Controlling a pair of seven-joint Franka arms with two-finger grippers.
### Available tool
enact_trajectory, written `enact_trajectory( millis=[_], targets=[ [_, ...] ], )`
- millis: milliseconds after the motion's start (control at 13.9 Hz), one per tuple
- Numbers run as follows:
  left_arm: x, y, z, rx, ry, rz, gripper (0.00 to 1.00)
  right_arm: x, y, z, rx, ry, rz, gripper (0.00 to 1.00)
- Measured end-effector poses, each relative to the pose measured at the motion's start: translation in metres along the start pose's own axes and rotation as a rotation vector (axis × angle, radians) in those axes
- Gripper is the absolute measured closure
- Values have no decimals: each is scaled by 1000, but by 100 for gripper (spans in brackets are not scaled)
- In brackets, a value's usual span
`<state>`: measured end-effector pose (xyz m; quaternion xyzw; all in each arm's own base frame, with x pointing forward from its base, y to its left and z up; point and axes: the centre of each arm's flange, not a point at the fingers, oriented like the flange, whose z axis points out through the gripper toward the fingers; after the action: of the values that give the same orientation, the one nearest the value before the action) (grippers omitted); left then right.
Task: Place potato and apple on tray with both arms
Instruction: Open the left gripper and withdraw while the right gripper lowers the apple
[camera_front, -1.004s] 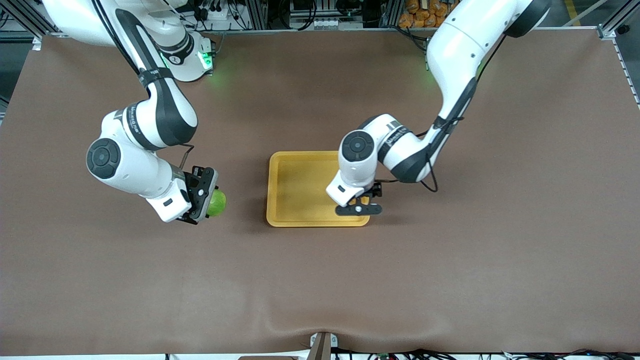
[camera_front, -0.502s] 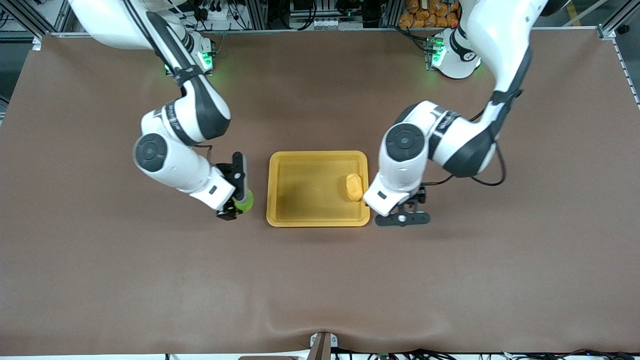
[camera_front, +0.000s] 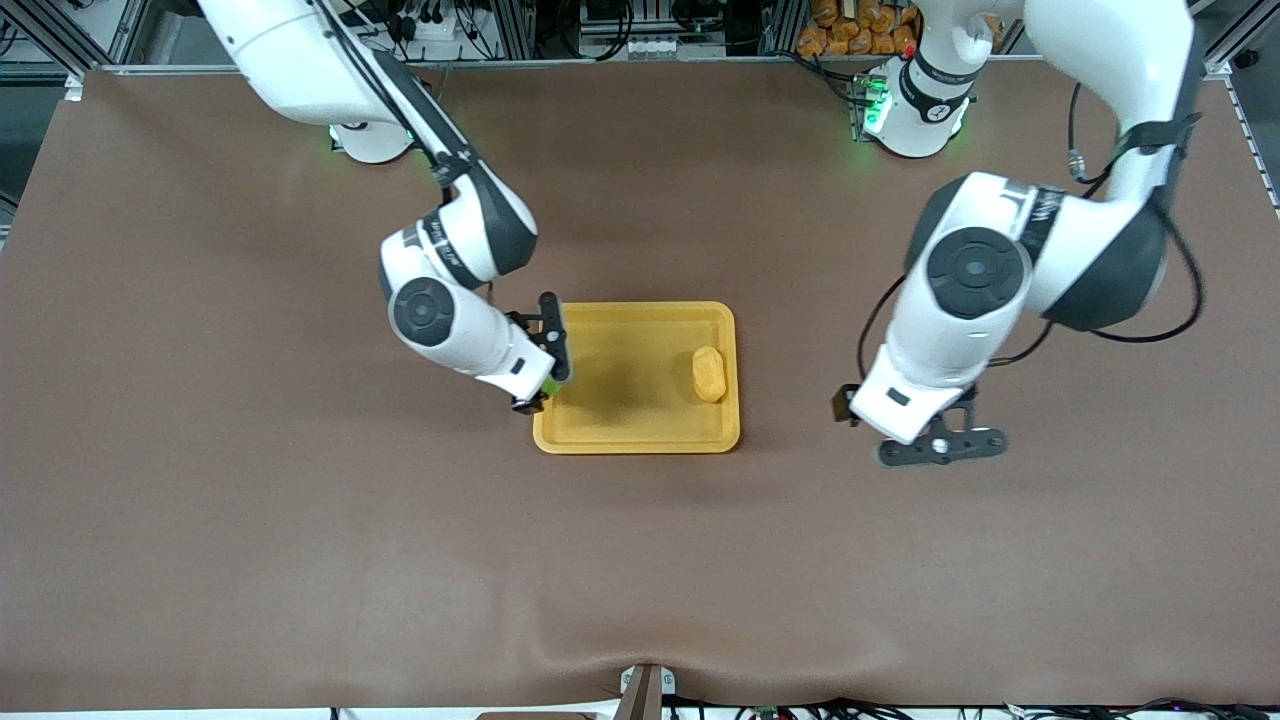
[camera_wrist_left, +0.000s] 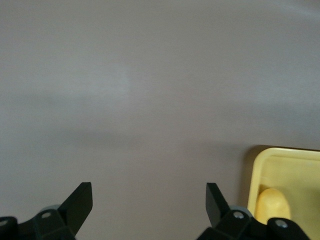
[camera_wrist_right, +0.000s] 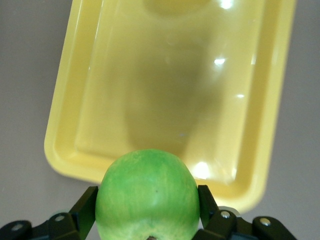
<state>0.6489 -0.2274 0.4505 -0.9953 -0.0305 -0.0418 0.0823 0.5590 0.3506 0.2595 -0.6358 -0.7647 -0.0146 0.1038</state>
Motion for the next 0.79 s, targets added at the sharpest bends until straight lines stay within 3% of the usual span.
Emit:
enact_trajectory(
  millis=[359, 789],
  targets=[
    [10, -57, -23, -59, -23, 28, 0, 18, -5, 33, 5, -4, -10, 15],
    [16, -120, -32, -46, -54, 64, 0, 27, -7, 46, -11, -1, -23, 15]
  ],
)
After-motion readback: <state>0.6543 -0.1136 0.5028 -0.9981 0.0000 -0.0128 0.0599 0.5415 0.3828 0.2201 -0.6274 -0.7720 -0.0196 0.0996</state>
